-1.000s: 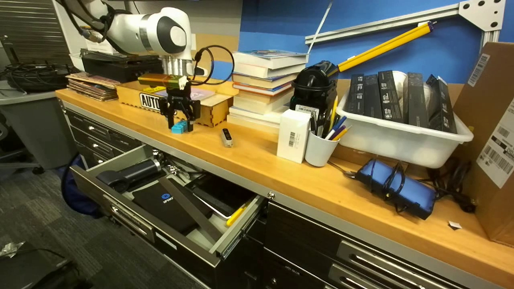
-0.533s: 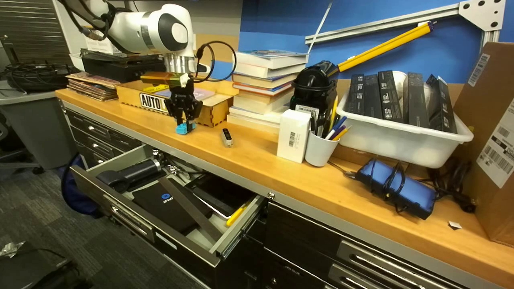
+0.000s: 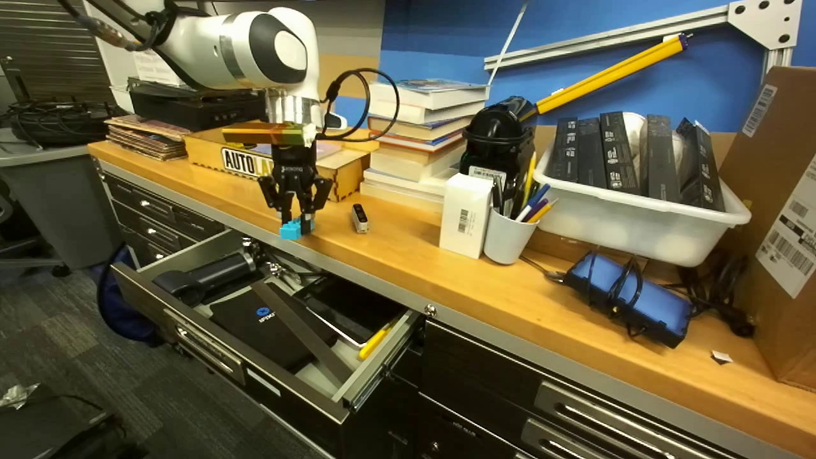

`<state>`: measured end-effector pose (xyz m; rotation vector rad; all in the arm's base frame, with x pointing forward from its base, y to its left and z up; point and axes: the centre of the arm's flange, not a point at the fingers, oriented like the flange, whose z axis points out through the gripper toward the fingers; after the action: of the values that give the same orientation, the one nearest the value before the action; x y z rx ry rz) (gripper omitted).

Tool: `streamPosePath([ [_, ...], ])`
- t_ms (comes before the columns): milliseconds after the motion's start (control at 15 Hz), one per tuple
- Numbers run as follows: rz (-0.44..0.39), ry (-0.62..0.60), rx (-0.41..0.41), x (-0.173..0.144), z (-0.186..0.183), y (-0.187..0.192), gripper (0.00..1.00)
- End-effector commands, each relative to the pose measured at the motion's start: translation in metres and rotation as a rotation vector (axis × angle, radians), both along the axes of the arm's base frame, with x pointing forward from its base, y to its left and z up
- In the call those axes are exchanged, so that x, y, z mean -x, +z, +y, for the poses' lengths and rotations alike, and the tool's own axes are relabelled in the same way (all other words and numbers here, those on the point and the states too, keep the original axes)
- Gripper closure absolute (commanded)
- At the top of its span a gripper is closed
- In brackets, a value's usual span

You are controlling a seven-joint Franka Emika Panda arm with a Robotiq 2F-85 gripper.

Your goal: Pick up the blue object from the counter and put it in the open drawer and close it

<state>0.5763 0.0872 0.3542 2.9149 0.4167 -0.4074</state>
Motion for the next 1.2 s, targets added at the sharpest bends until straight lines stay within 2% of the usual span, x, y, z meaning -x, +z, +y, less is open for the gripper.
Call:
streamPosePath([
  [0,0.013,0.050,-0.026,0.054,-0.025,-0.011,0.89],
  [400,-0.001,-0.004,-0.063,0.070,-0.024,-0.068,0.89],
  [467,-0.002,-0.007,-0.074,0.073,-0.024,-0.074,0.39],
  [600,-0.004,-0.010,-0.098,0.083,-0.027,-0.080,0.33],
  [867,0.013,-0.075,-0.105,0.129,-0.045,-0.073,0.01],
  [1133,-0.002,-0.204,-0.067,0.182,-0.065,-0.060,0.00],
])
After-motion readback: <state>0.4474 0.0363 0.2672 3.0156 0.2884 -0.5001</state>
